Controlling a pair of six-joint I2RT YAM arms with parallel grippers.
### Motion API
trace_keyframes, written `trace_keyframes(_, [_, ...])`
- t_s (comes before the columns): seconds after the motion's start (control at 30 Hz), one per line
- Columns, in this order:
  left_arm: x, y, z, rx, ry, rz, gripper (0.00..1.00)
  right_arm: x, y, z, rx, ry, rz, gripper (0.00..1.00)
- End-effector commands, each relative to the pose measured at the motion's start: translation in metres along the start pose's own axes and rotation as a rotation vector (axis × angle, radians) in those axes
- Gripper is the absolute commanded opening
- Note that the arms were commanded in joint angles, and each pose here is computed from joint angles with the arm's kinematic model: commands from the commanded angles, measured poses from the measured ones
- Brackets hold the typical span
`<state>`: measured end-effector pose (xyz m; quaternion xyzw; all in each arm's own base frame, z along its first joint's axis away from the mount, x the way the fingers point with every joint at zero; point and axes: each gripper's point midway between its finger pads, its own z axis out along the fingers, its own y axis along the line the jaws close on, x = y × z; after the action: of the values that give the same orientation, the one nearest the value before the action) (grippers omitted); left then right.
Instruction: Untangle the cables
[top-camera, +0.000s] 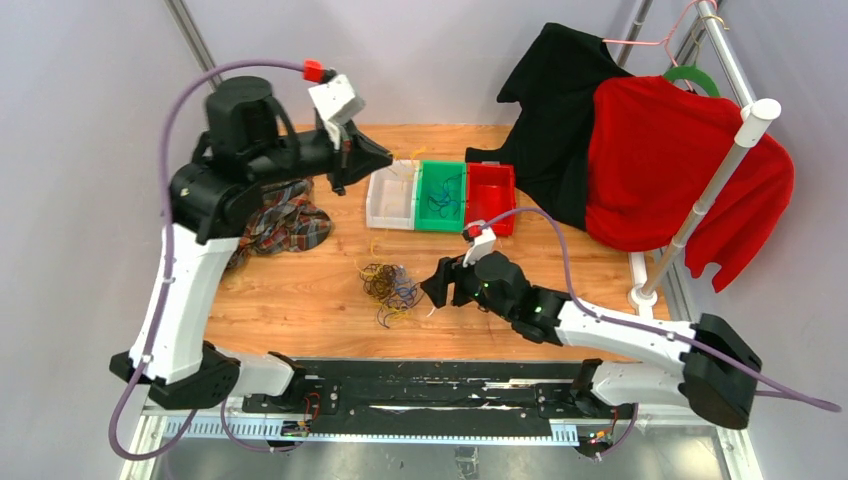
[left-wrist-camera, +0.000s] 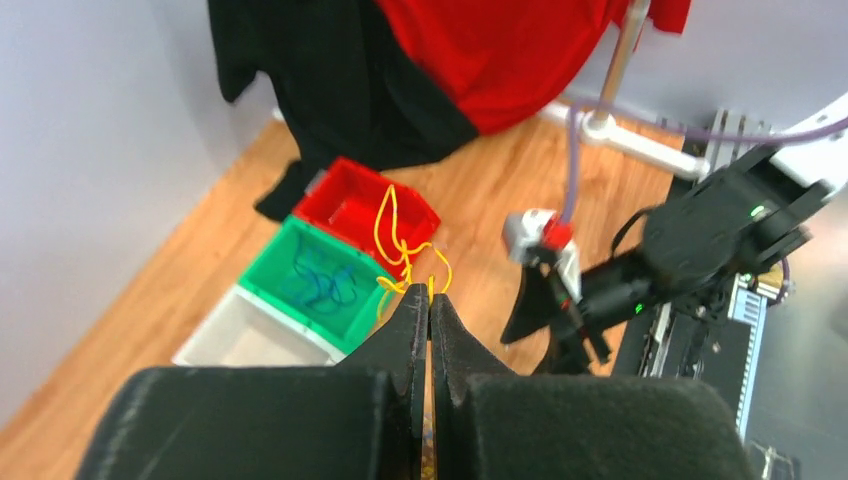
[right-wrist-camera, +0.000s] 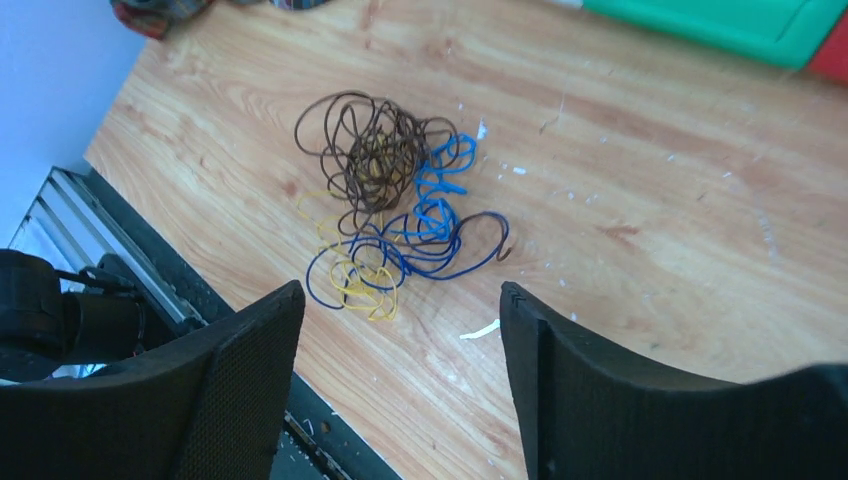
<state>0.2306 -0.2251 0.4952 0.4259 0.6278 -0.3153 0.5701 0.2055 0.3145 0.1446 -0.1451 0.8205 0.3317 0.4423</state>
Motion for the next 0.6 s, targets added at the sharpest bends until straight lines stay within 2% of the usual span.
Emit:
trace_keyframes(0.0, [0.033,0.016,0.026,-0.010,0.051,-0.013,0.00,-0.019,-0.018,-0.021,0.095,-0.068,-0.023,0.74])
trace_keyframes(0.13, [0.070,0.037,0.058,-0.032,0.115,-0.050,0.00,-0.037,-0.036,-0.035,0.172,-0.124,-0.022,0.75])
trace_keyframes(0.33, [0.102,0.074,0.101,-0.076,0.182,-0.057,0.00,-0.056,-0.068,-0.051,0.313,-0.171,0.001,0.75])
trace_keyframes(0.43, [0.104,0.083,0.124,-0.056,0.181,-0.102,0.00,-0.063,-0.080,-0.056,0.353,-0.196,0.011,0.74])
trace_keyframes(0.57, [0.083,0.082,0.151,0.008,0.126,-0.150,0.00,-0.073,-0.101,-0.066,0.440,-0.232,0.046,0.73])
